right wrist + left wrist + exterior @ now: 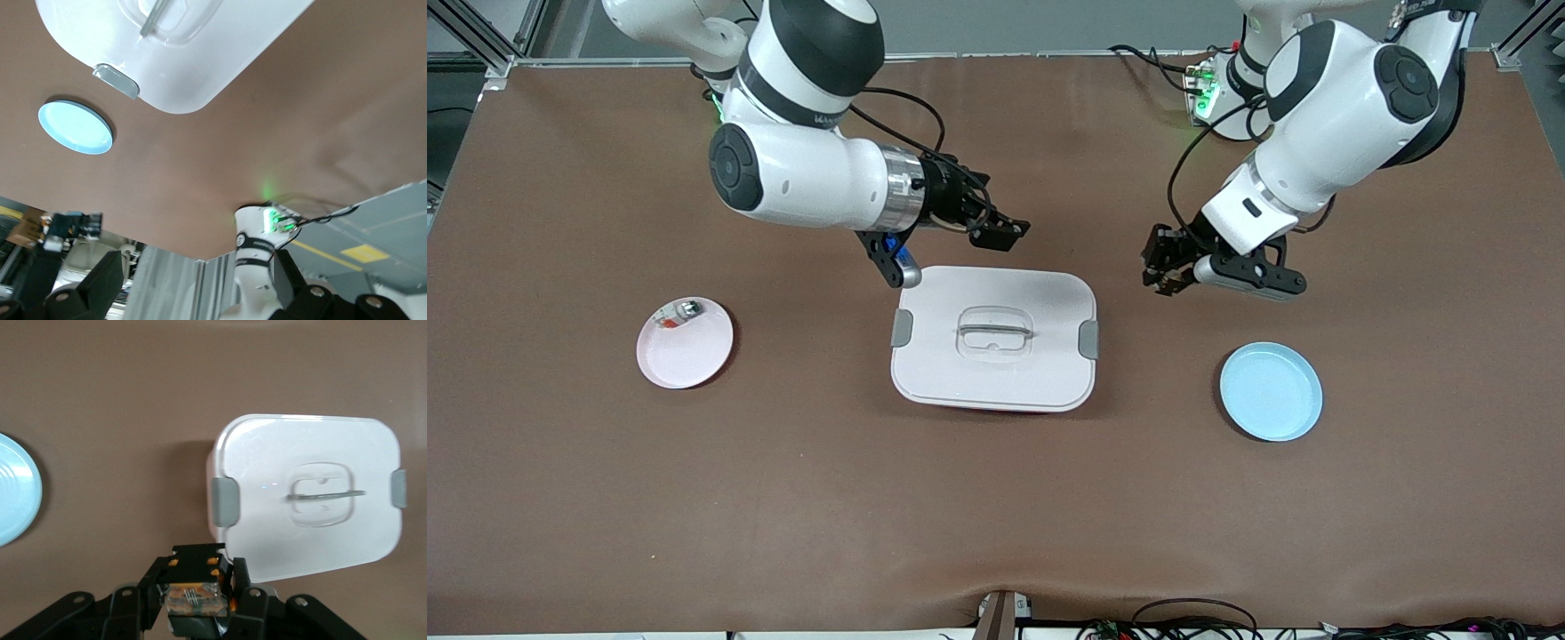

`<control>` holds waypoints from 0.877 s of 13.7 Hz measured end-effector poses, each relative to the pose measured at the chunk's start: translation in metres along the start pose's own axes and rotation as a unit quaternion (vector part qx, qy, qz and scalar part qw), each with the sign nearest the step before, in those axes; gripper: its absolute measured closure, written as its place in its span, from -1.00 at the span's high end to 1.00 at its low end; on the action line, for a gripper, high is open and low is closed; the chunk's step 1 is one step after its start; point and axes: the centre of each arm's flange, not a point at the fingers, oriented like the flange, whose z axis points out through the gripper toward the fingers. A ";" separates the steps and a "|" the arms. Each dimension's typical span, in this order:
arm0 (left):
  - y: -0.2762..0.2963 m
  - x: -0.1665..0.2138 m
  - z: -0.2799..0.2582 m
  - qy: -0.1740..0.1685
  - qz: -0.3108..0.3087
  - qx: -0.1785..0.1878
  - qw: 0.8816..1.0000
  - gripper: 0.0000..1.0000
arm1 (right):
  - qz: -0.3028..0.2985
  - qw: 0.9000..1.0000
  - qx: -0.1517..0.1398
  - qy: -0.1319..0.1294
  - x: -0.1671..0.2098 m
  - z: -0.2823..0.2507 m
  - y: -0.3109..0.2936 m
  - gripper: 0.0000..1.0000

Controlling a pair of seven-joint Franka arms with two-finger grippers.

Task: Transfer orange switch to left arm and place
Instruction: 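Open the right gripper and withdraw while the left gripper carries switch, then lower the switch onto the blue plate with the left gripper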

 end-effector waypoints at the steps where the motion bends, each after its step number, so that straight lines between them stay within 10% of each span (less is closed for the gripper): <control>1: -0.006 0.003 0.004 -0.002 0.016 0.009 1.000 -0.12 | -0.021 1.000 -0.003 0.005 0.008 -0.006 0.010 1.00; 6: -0.066 0.020 0.028 -0.024 0.086 0.035 0.995 -0.12 | -0.153 0.986 -0.052 0.050 0.095 -0.043 0.091 1.00; 12: -0.105 0.028 0.049 -0.054 0.199 0.096 0.974 -0.12 | -0.300 0.933 -0.163 0.112 0.198 -0.081 0.166 1.00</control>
